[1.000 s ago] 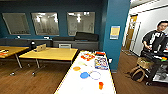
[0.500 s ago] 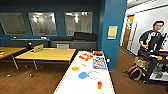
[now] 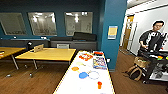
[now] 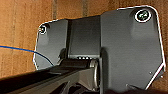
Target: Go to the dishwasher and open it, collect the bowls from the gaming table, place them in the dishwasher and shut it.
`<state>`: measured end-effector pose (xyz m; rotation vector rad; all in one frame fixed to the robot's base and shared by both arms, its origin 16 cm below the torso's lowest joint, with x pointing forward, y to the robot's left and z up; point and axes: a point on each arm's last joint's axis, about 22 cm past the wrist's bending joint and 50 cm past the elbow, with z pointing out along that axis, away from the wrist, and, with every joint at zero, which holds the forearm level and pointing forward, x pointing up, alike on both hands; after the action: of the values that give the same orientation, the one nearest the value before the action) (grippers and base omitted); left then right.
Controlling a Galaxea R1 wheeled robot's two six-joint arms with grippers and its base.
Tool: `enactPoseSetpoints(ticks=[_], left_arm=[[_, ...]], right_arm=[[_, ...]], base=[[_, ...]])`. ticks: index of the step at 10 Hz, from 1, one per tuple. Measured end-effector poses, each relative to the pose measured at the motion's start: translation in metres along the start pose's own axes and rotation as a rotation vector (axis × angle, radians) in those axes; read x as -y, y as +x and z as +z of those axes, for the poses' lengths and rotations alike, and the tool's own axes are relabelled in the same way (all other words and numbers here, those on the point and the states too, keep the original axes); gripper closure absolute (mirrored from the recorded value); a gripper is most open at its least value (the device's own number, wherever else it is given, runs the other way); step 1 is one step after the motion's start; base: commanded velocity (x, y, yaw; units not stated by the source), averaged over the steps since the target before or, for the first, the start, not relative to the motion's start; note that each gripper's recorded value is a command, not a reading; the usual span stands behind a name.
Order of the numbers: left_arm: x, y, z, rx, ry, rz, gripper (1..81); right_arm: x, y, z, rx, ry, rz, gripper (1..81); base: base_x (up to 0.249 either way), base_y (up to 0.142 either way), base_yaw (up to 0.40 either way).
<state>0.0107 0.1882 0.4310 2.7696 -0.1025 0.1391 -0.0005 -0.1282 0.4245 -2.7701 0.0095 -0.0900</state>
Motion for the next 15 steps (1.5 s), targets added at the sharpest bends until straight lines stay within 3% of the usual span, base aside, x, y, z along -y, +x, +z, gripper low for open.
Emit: enactPoseSetpoints(ticks=[6,8,10,12,13,15], left_arm=[[-0.003,0.0,0.001,-0.001,-0.004,-0.001,1.0],[0.007,0.001,-0.002,-0.002,0.009,0.001,1.0],[-0.004,-0.001,0.001,0.001,-0.006,-0.001,1.0],[0.001,-0.001,0.0,0.001,0.002,-0.001,1.0],[0.0,-0.002,0.0,0.002,0.0,-0.001,1.0],[0.002,-0.001,-0.001,0.001,0.003,-0.001,1.0]], right_arm=[[-0.007,0.0,-0.002,0.002,-0.009,-0.002,1.0],[0.003,0.003,0.001,-0.005,0.005,0.004,1.0],[-0.009,-0.001,-0.002,0.003,-0.012,-0.002,1.0],[0.003,0.0,0.001,0.0,0.004,0.003,1.0],[-0.004,0.0,-0.001,0.001,-0.005,0.0,1.0],[0.003,0.0,0.001,0.0,0.003,0.005,1.0]], base=[[0.0,0.078,0.0],[0.0,0.065,0.0],[0.0,0.063,0.0],[0.0,0.063,0.0],[0.0,0.063,0.0],[0.0,0.065,0.0]])
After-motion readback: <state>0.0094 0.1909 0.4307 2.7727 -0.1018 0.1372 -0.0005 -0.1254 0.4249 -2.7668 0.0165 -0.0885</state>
